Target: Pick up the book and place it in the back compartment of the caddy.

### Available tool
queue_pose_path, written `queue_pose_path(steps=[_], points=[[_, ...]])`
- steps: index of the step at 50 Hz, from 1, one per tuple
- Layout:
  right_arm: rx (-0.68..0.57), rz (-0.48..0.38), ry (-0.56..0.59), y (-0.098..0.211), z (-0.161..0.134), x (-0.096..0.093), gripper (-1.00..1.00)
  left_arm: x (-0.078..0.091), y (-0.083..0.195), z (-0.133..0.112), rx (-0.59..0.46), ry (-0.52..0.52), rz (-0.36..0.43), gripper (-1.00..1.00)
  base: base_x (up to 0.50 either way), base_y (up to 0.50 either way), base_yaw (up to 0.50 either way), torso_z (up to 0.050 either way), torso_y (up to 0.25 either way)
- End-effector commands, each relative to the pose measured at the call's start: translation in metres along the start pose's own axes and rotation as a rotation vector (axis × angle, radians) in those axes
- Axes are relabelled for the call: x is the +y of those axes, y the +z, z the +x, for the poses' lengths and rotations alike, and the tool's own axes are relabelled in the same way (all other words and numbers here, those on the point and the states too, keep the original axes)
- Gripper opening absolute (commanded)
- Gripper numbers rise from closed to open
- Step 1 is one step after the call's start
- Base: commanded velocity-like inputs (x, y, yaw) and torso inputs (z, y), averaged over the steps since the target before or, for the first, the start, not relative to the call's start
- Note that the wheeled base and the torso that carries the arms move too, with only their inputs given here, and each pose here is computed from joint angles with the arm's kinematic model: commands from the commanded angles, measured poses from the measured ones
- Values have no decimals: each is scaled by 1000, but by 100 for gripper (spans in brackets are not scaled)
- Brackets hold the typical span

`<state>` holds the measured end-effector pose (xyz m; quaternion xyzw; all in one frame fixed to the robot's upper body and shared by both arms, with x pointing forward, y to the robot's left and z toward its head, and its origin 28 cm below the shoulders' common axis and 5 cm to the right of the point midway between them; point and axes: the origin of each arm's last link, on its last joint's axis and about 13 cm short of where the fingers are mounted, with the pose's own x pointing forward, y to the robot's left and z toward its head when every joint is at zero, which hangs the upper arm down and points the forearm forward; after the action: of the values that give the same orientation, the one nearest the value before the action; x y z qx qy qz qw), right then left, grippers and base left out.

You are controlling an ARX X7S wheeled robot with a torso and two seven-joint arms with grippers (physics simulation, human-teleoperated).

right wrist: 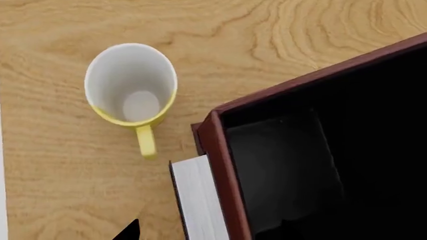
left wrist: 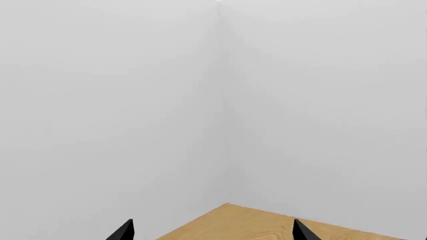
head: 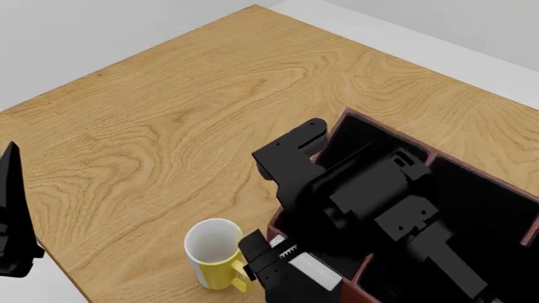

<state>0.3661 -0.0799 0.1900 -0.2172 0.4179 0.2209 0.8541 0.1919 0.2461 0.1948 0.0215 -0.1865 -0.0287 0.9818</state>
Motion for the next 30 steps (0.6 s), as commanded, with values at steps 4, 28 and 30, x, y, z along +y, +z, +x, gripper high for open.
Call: queue_pose_path(steps=[4, 28, 30], points=[[51, -26, 19, -7, 16, 7, 100, -1, -1, 0, 1, -4, 7, 100, 0, 0, 0, 0, 0], [96, 5, 18, -17, 43, 2, 100, -2, -3, 0, 9, -12, 33, 100, 0, 0, 0, 0, 0], [102, 4, 19, -18, 45, 3, 100, -2, -3, 0, 9, -13, 33, 100, 0, 0, 0, 0, 0]])
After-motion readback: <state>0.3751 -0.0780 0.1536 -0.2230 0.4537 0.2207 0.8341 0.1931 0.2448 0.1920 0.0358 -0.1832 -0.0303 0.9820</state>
